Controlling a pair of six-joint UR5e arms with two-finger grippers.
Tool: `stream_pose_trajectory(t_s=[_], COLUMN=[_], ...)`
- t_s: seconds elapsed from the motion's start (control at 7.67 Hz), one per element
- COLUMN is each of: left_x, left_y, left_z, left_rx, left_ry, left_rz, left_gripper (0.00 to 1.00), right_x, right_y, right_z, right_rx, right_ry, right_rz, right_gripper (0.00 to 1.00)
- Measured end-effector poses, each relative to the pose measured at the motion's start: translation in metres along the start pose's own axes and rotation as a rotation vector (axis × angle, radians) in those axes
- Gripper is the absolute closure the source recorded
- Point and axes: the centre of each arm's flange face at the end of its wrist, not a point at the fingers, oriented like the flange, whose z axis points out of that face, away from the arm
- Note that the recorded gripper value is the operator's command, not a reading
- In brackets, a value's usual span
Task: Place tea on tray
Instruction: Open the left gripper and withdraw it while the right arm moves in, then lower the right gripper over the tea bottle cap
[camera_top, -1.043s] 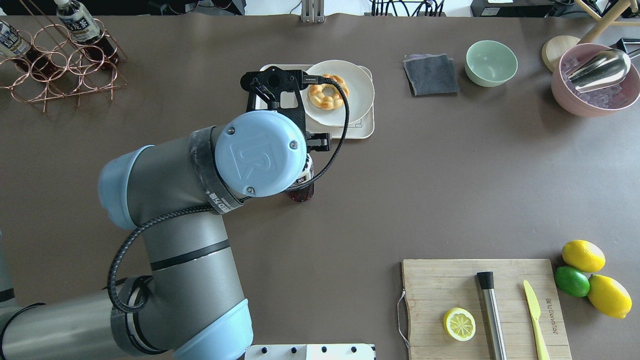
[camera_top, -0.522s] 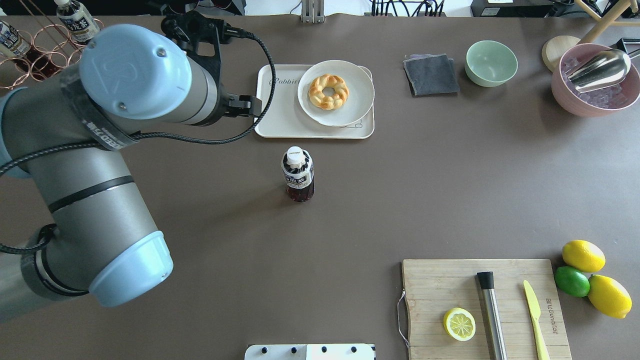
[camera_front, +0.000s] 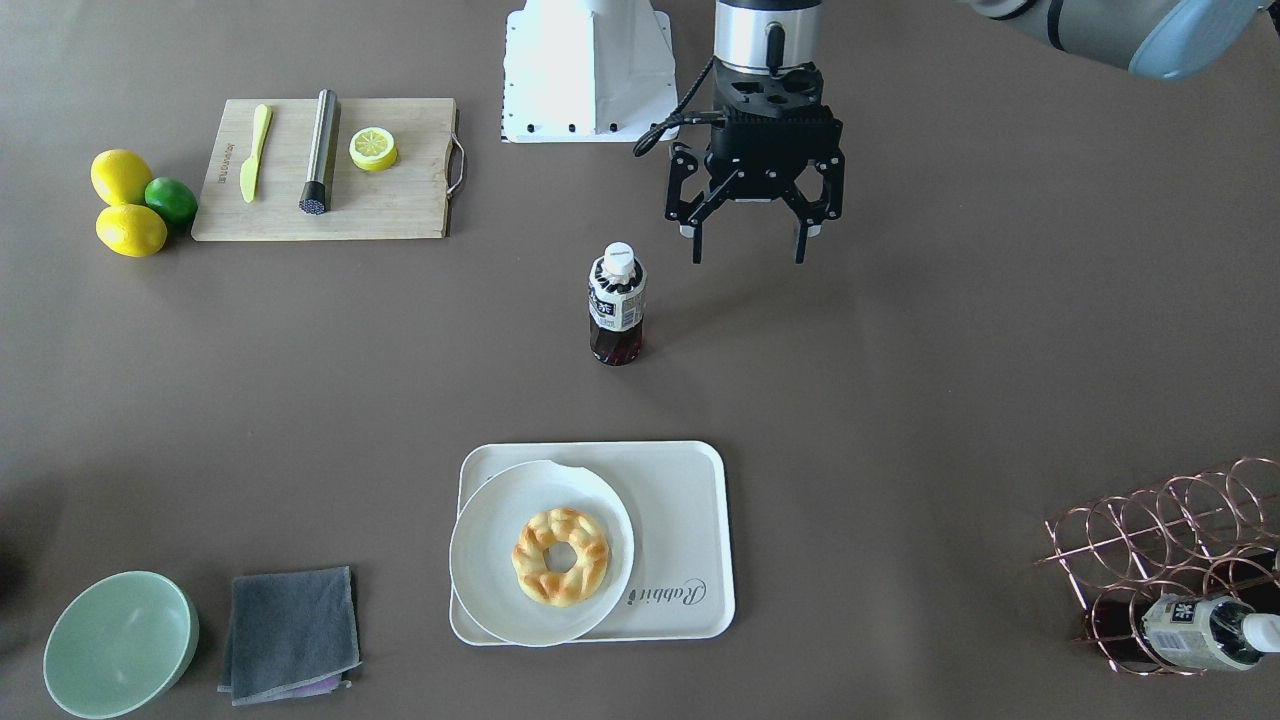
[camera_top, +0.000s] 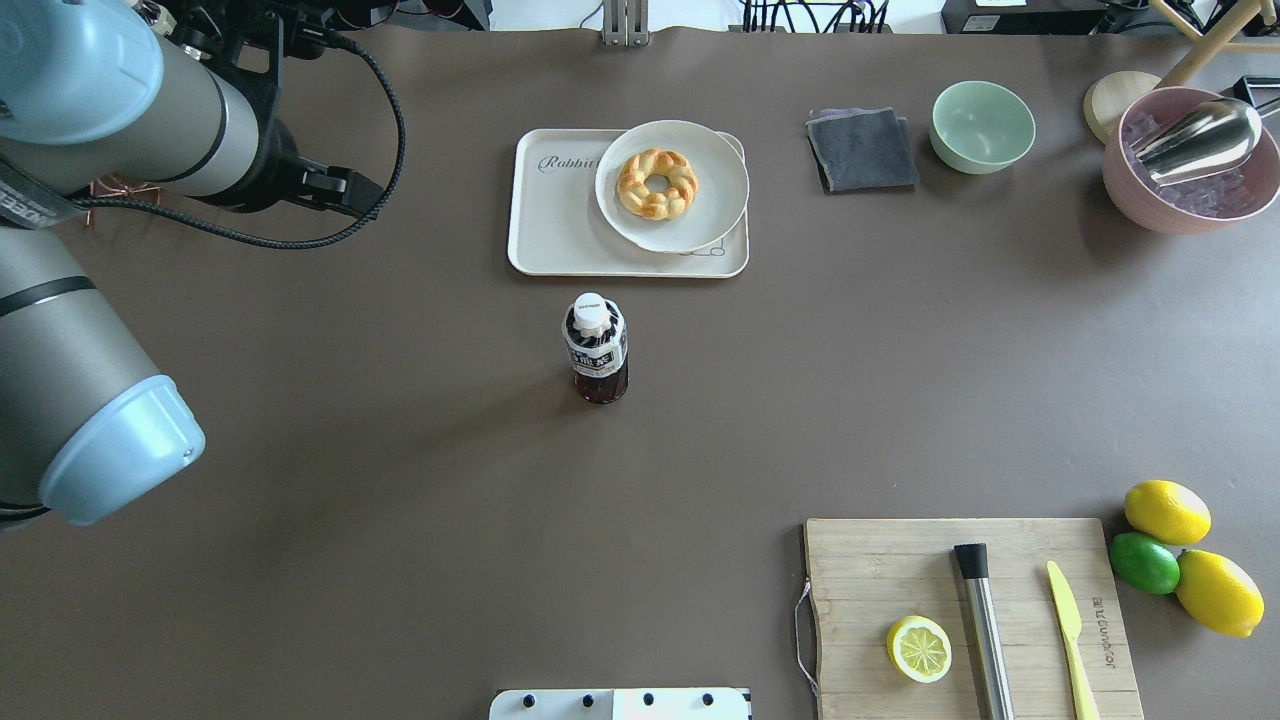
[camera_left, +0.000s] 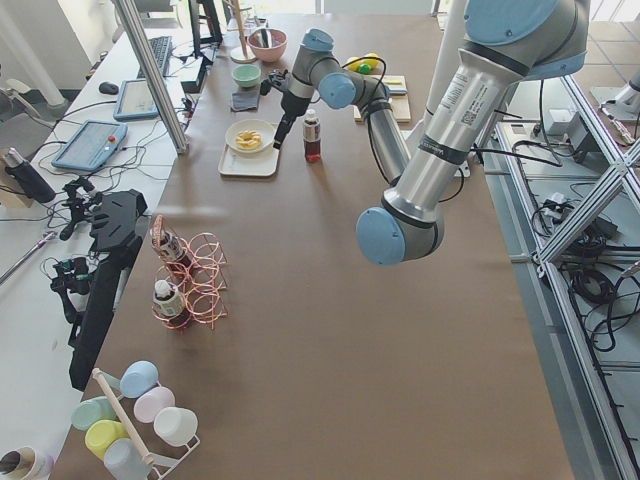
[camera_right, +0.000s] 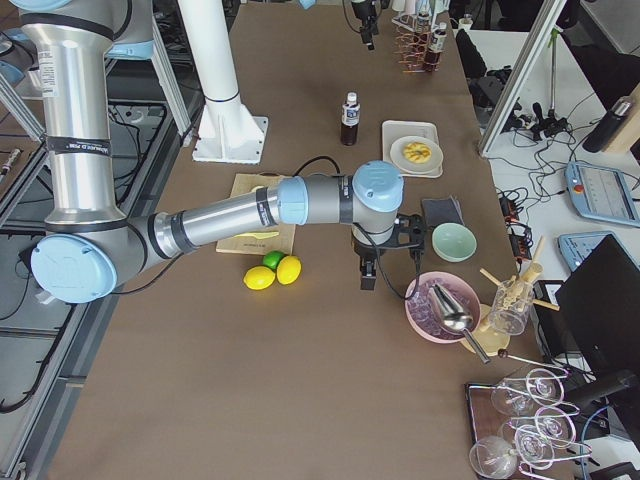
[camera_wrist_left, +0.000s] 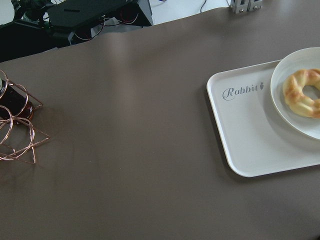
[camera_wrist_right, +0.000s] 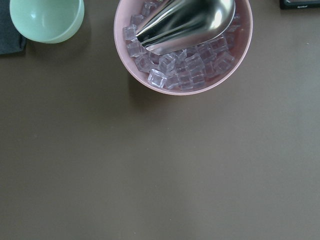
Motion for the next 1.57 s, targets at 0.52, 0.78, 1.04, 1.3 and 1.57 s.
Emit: stream_pose_trajectory(t_s=[0.52,0.78,1.04,1.3,1.57], left_x=[-0.109,-0.169,-0.25,-0.327,-0.371], left_y=[0.002,0.008,0.022,0.043,0.055], left_z=[0.02,0.024,0.02,0.023,0.038], left_rx=[-0.055,-0.056,-0.038,0.001,-0.018], left_ry=[-0.031,-0.088,-0.145,-0.161,-0.134], left_rz=[-0.092,-0.117,-0.025,0.07,0.061], left_gripper=[0.03,0.03,0.03,0.03,0.03], right_x=[-0.128,-0.185,-0.245,-0.307,-0.372], right_y=[-0.015,-0.016,-0.02,-0.02,-0.014], right_z=[-0.003,0.001,0.005,0.014,0.025], right_rx=[0.011,0.005,0.007,0.01,0.012], right_ry=[-0.036,-0.05,-0.06,-0.061,-0.066], right_rz=[0.1,0.128,0.145,0.129,0.118], right_gripper=[0.0,0.0,0.0,0.0,0.0])
